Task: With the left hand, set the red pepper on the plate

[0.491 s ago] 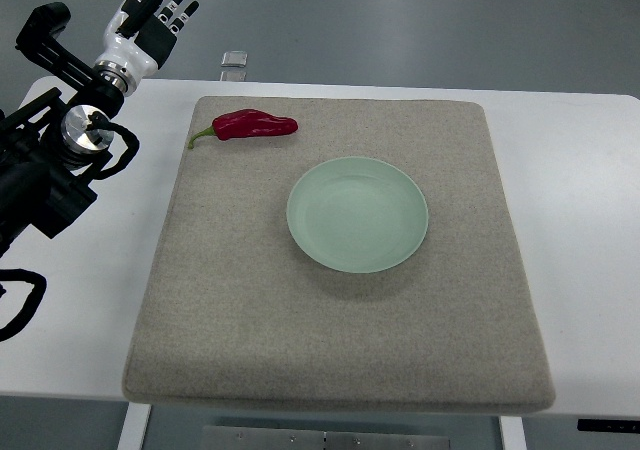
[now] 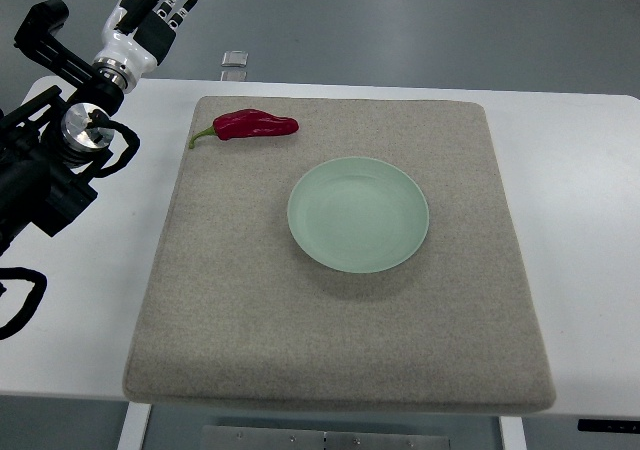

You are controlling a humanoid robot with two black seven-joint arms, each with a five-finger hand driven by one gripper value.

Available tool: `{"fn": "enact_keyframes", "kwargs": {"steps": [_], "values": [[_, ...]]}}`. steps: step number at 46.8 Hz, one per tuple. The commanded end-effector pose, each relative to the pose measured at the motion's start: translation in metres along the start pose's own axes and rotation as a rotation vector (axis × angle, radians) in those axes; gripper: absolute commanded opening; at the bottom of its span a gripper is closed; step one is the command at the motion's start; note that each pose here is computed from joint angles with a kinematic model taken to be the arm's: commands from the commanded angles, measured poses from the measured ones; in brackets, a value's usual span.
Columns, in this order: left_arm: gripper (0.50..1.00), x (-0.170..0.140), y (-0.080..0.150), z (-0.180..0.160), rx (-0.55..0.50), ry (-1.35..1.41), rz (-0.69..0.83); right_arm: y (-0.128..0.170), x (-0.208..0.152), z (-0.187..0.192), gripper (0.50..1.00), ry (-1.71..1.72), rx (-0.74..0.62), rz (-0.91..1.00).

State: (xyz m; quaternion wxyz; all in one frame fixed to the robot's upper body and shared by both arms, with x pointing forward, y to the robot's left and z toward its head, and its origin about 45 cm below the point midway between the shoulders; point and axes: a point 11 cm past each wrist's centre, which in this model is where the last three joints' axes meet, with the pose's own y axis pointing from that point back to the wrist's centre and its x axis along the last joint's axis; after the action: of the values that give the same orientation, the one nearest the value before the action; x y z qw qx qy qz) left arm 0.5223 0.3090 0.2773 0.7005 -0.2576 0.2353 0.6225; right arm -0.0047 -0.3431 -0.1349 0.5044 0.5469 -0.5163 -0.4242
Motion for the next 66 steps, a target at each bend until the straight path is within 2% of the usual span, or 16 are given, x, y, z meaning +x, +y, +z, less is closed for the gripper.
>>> {"fn": "enact_keyframes", "kwargs": {"steps": [1,18,27,43,66], "values": [[0.992,0.002,0.001,0.001,-0.007,0.01,0.004,0.0,0.0,0.0,0.928,0.0,0.0,0.0],[0.992,0.005,0.002,0.007,-0.008,-0.014,0.005,0.0,0.0,0.0,0.928,0.0,0.0,0.0],[0.99,0.002,0.002,-0.003,0.044,-0.102,-0.02,0.0,0.0,0.0,0.928,0.001,0.0,0.0],[0.988,-0.031,0.001,-0.025,0.169,-0.404,-0.181,0.0,0.0,0.0,0.928,0.0,0.0,0.0],[0.988,-0.038,0.005,-0.043,0.316,-0.908,-0.329,0.0,0.0,0.0,0.928,0.001,0.0,0.0]]}}
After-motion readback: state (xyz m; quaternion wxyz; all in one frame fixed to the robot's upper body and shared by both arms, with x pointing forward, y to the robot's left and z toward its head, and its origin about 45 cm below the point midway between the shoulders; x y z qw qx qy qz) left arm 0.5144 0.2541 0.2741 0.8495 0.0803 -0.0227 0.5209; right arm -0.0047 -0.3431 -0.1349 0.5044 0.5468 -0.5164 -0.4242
